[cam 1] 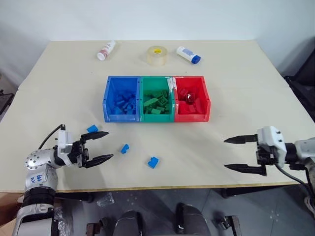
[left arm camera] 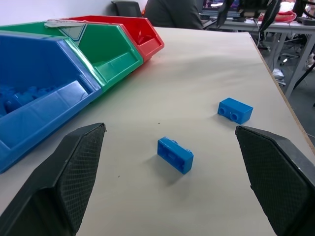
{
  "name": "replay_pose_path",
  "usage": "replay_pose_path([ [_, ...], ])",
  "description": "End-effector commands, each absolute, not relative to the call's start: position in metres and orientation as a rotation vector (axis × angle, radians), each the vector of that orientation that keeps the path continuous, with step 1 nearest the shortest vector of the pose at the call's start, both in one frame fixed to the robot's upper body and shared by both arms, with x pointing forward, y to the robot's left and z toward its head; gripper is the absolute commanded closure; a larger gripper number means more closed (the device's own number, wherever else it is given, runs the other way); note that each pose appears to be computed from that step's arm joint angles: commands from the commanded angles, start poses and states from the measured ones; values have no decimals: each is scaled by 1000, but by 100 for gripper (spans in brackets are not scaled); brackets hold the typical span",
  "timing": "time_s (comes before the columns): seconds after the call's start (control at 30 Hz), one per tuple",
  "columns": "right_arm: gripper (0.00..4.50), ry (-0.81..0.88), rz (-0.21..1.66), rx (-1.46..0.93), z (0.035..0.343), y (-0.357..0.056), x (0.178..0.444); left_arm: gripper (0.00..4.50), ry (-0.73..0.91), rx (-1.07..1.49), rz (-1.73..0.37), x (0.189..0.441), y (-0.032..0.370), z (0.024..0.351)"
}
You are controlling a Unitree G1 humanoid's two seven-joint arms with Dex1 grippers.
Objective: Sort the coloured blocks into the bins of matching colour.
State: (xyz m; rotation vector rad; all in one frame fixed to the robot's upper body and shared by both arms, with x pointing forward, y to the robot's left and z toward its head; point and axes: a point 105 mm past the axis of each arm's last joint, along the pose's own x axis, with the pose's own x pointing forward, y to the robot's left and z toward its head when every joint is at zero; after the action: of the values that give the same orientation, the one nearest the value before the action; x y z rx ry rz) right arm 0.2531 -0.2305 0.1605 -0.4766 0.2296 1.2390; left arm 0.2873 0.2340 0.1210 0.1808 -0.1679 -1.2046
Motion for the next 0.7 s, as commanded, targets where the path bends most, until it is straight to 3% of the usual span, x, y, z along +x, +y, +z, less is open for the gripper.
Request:
replay_pose_path([
  [0.03, 3, 175, 1271, -527, 178, -224, 249, 0, -173, 198, -1273, 283, 235, 126],
  [0.27, 3, 154, 1323, -533, 175, -195, 253, 0, -179, 204, -1285, 284, 233, 129],
  [0.7, 3, 98, 1523, -541, 137, -66, 278, 0, -196, 190, -1293, 263, 224, 124],
])
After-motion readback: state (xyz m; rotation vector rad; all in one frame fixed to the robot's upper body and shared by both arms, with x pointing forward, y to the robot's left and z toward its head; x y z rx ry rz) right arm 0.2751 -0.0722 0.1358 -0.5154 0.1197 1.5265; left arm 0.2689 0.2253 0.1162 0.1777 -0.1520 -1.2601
